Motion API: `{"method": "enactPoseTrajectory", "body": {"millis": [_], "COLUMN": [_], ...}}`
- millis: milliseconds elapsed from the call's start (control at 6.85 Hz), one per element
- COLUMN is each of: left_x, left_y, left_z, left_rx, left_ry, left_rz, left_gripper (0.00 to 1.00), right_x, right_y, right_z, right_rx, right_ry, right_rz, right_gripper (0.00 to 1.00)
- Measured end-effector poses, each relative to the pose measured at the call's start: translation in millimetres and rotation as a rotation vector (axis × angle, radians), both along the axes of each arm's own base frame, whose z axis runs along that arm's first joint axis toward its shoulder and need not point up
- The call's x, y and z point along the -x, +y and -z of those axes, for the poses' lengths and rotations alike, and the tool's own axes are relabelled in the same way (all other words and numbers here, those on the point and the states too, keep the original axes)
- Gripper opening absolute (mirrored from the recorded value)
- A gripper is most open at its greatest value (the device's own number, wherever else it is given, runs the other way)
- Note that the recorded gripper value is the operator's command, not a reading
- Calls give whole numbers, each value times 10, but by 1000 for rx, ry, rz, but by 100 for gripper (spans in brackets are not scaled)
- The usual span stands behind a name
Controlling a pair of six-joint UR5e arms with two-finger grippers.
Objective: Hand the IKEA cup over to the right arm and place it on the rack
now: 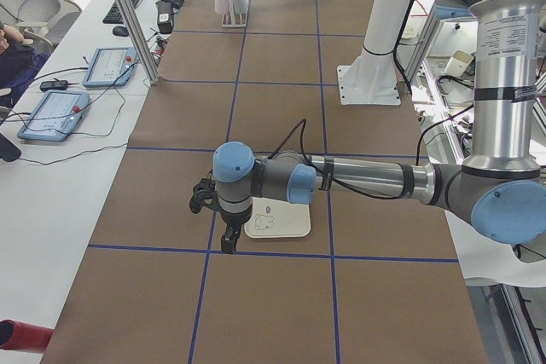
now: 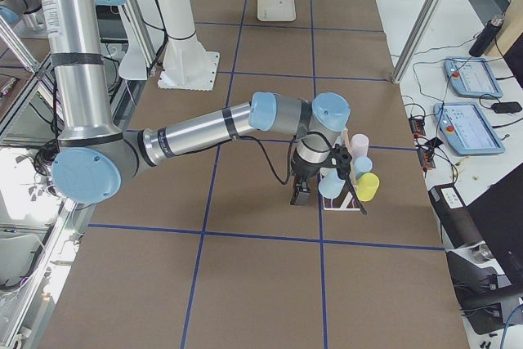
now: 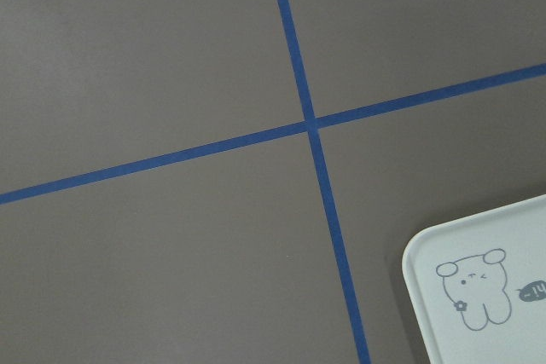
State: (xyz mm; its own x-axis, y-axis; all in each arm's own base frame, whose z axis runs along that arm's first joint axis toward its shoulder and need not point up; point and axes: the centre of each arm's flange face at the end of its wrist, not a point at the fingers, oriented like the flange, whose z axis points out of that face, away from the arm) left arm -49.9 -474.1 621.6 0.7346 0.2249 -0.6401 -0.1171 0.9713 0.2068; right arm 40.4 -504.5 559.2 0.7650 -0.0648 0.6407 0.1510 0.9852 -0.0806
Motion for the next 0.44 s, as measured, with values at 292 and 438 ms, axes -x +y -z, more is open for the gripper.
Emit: {"method": "enactPoseTrajectory", "body": {"millis": [292,438], "left_x": [-2,-1], "left_y": [24,33], "left_z": [-21,-31], "left_rx": [2,3], "left_ry": [3,3], "left_rz": [-1,-2], "left_gripper": [100,100], "right_x": [-5,-18], "right_y": [128,207], "right_z": [-299,-411], "right_rx": [-22,-27], "right_ry": [-35,-57], "right_rz": [23,16], "right_gripper": [100,100]}}
